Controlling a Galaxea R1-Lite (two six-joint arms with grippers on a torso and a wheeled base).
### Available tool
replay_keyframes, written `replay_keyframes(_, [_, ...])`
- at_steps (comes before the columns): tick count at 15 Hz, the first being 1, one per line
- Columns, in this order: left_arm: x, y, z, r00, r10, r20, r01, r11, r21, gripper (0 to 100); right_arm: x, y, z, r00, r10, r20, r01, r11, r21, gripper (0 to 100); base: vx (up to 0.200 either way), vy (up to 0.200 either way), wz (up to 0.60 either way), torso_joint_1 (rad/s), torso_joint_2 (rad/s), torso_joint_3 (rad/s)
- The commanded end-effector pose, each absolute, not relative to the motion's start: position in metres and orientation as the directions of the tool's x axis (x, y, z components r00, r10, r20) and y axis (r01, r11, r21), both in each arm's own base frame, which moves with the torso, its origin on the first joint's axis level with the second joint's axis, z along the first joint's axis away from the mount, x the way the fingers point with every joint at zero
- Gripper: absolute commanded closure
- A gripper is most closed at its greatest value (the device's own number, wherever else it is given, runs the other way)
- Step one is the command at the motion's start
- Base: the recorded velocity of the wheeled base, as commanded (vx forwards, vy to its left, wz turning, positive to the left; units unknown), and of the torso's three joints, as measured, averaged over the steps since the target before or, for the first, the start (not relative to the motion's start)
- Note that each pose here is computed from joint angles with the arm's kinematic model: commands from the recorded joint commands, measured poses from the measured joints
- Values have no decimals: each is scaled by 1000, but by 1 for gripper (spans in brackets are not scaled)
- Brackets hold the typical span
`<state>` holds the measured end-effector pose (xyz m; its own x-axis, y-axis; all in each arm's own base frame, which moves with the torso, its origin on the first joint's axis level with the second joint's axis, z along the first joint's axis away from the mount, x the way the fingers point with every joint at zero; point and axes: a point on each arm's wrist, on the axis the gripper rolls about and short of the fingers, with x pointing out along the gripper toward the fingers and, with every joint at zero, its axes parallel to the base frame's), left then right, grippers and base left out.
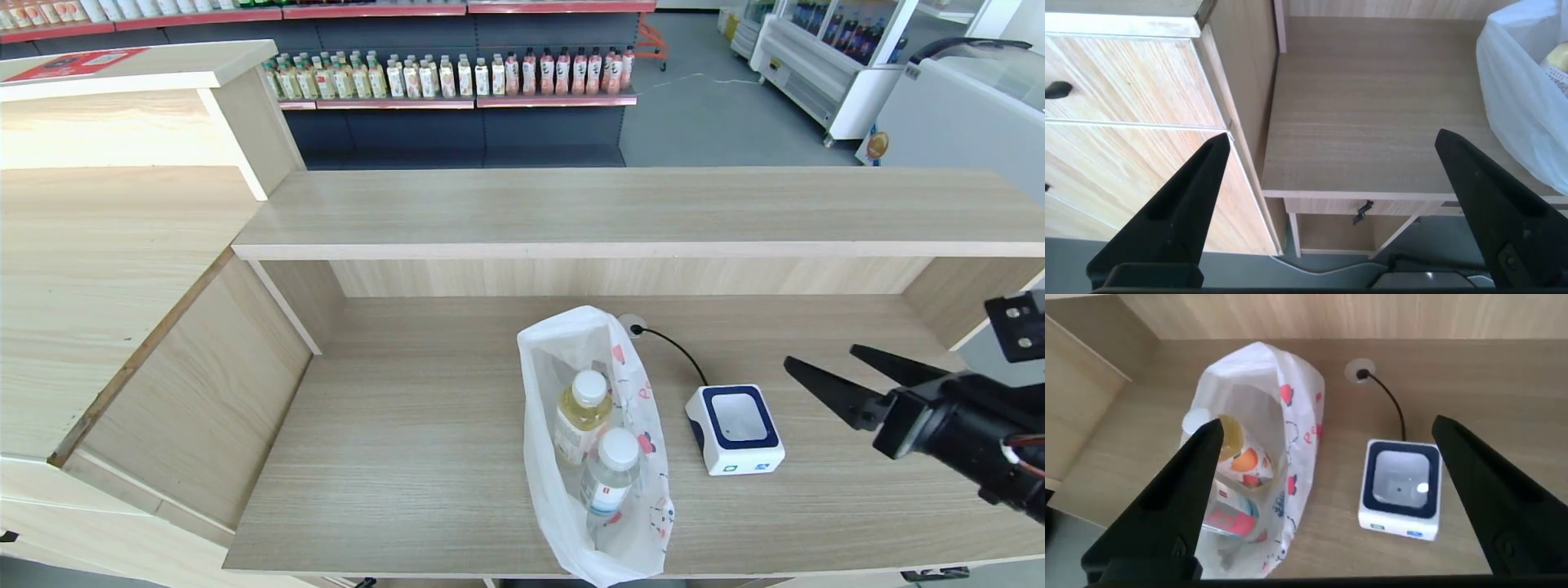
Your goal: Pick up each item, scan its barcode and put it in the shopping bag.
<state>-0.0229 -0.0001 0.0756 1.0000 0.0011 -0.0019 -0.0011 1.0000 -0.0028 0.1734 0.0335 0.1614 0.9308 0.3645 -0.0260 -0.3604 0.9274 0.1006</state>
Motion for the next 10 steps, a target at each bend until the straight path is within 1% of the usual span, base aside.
replay_keyframes(1, [-23, 0, 76, 1000, 2, -2, -2, 1000, -3, 0, 90, 6, 138, 995, 73, -74, -70, 996, 46, 0, 0, 0, 0, 0, 0, 0])
replay_keyframes(2, [-23, 0, 76, 1000, 2, -2, -2, 1000, -3, 0, 71, 4, 130, 991, 38, -127, -33, 999, 36, 0, 0, 0, 0, 0, 0, 0])
replay_keyframes(3, [-23, 0, 76, 1000, 2, -2, -2, 1000, -3, 0, 50, 3, 123, 990, 30, -139, -29, 1000, 9, 0, 0, 0, 0, 0, 0, 0])
replay_keyframes(5, [-23, 0, 76, 1000, 2, -2, -2, 1000, -3, 0, 17, 0, 105, 989, 27, -144, -34, 998, -48, 0, 0, 0, 0, 0, 0, 0])
replay_keyframes(6, [-23, 0, 76, 1000, 2, -2, -2, 1000, -3, 0, 1, -1, 93, 991, 0, -133, -13, 995, -99, 0, 0, 0, 0, 0, 0, 0])
replay_keyframes(7, [-23, 0, 76, 1000, 2, -2, -2, 1000, -3, 0, -4, -1, 88, 992, -14, -128, 0, 995, -105, 0, 0, 0, 0, 0, 0, 0])
replay_keyframes(10, [-23, 0, 76, 1000, 2, -2, -2, 1000, -3, 0, -22, -1, 82, 998, -44, 48, 49, 994, -95, 0, 0, 0, 0, 0, 0, 0])
